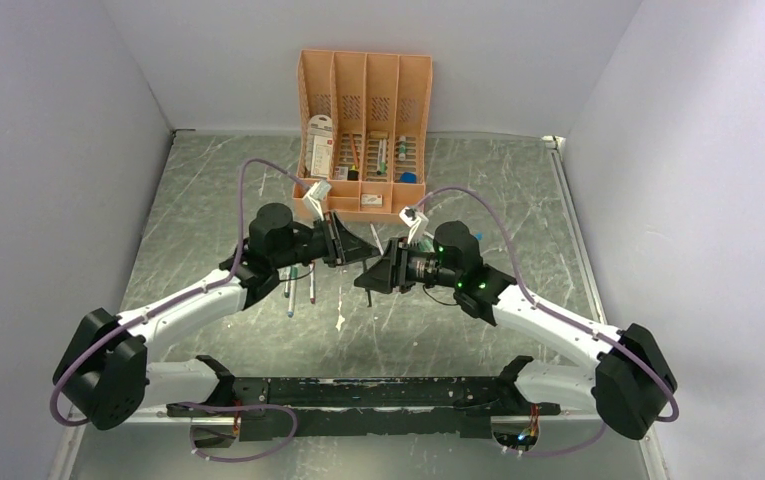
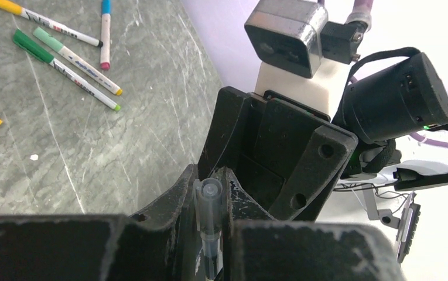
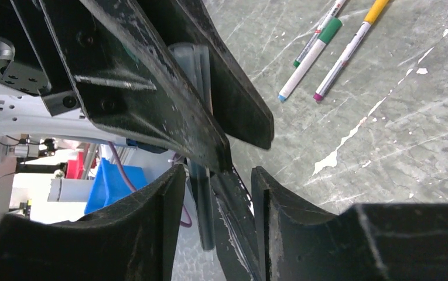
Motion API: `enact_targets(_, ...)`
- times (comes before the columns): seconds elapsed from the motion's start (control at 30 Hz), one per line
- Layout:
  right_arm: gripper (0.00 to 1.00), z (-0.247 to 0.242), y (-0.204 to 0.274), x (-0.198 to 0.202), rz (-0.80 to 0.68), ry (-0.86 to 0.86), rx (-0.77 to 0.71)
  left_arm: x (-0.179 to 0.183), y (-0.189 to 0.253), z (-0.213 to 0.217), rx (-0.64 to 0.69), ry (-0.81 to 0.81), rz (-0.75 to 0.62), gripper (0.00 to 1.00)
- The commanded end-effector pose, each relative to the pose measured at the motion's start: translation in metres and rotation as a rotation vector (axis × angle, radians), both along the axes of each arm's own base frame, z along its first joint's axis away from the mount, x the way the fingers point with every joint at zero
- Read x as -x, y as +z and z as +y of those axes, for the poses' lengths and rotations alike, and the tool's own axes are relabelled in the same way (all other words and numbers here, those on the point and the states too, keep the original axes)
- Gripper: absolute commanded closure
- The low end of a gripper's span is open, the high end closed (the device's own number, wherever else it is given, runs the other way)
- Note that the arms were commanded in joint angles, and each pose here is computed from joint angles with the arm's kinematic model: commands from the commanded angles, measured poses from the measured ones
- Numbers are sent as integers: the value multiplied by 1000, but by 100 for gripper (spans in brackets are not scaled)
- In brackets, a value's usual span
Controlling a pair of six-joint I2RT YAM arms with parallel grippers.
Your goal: Open the pen caps
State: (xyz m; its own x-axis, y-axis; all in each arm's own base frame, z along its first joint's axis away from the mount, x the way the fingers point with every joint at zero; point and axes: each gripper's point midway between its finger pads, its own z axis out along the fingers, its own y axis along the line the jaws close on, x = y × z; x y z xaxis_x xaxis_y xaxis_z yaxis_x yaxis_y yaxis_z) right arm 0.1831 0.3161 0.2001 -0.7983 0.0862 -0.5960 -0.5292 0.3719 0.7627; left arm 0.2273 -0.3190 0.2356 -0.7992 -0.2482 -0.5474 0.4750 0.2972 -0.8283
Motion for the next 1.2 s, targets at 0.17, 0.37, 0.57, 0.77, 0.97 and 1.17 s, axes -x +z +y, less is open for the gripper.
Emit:
enact_targets(0.17,92,8,17,-9,-58,-1,-41,10,20,-17,44,-75,-50,93)
enact_targets(0.37,100,6,13,-6,-48,-2,-39,7,18,-17,29,-59,-61,93)
enact_targets(0.57,100,-1,-4,5,1,-1,-41,-16,28,-19,-12,7,-130,93)
enact_targets(0.77,100,-9,-25,23,55,-5,-27,-51,46,-19,-46,63,-205,93)
enact_targets(0.97,100,-16,-36,37,88,-12,-24,-95,62,-4,-11,152,-239,93)
enact_targets(1.17,100,-18,-44,47,123,-6,-19,-143,65,4,-17,193,-253,93)
